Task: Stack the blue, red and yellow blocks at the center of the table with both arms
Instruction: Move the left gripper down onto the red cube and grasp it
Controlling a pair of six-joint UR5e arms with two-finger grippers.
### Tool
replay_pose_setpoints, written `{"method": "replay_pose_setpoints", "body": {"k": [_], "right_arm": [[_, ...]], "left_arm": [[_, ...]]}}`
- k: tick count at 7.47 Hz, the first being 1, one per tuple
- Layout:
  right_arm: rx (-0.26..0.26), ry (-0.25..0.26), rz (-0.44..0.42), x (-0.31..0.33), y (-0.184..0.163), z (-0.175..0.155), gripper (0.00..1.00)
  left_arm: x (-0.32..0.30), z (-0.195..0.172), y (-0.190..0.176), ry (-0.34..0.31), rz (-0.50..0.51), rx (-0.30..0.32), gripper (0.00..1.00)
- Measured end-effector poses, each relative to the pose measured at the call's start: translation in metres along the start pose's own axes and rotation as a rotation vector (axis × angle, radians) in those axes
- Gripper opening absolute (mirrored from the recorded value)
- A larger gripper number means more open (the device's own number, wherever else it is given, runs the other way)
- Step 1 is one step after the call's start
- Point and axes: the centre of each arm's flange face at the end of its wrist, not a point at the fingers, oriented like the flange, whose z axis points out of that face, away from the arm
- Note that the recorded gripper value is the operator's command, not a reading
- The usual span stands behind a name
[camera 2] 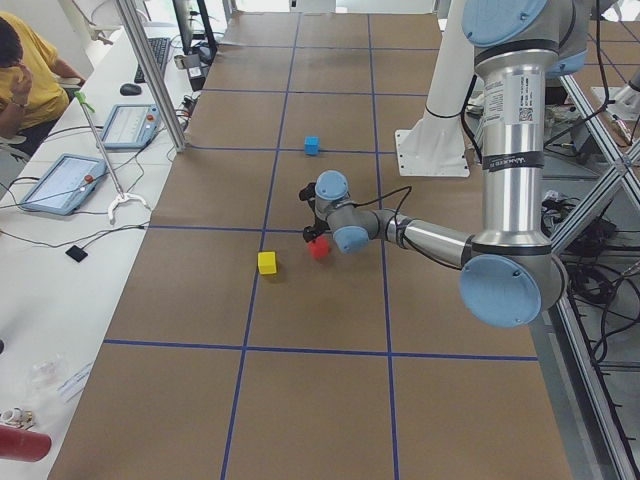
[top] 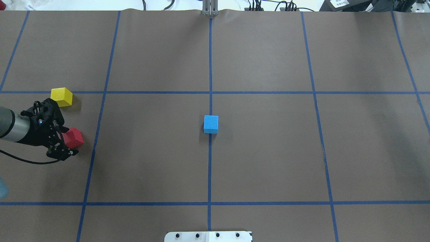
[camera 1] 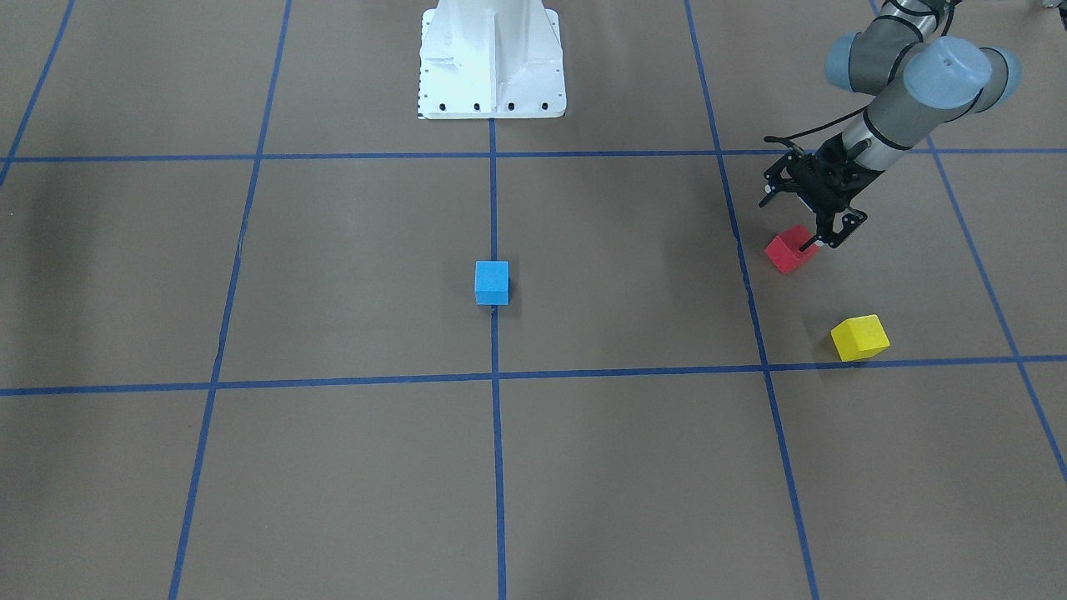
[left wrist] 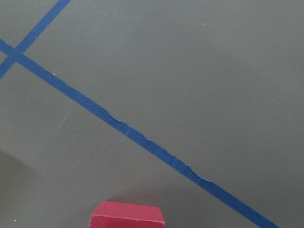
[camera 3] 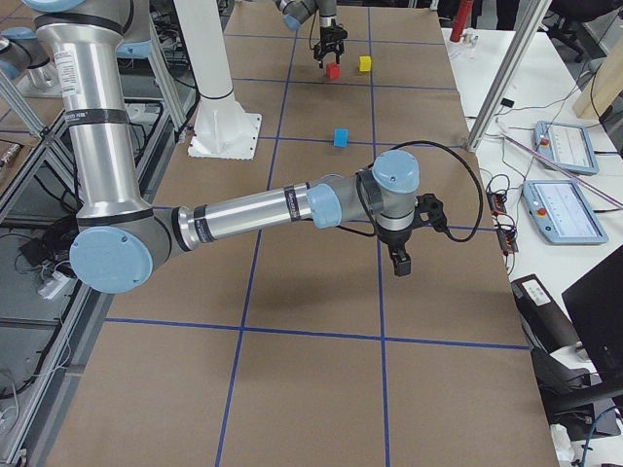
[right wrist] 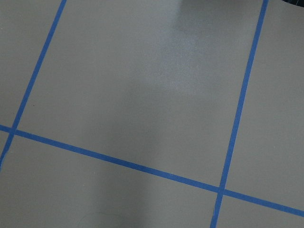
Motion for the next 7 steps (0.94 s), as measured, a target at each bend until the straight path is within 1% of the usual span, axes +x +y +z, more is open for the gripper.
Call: {"method": "replay_pose_setpoints", "body": {"k": [2,4,7], "right_arm": [[0.001,0.000,0.000,0.000,0.000,0.000,1.00],[0.000,0.000,0.002,0.000,0.000,0.000,1.00],[0.000,0.002,0.006,0.001,0.001,0.000,1.00]], "left_arm": [[-0.005,-0.003,0.001,-0.003,-0.009,0.001,0.99],[-0.013,-0.005,0.003,-0.021,-0.023,-0.001,0.99],[-0.026,0.004,0.010,-0.040,-0.043,-0.020,0.99]]}}
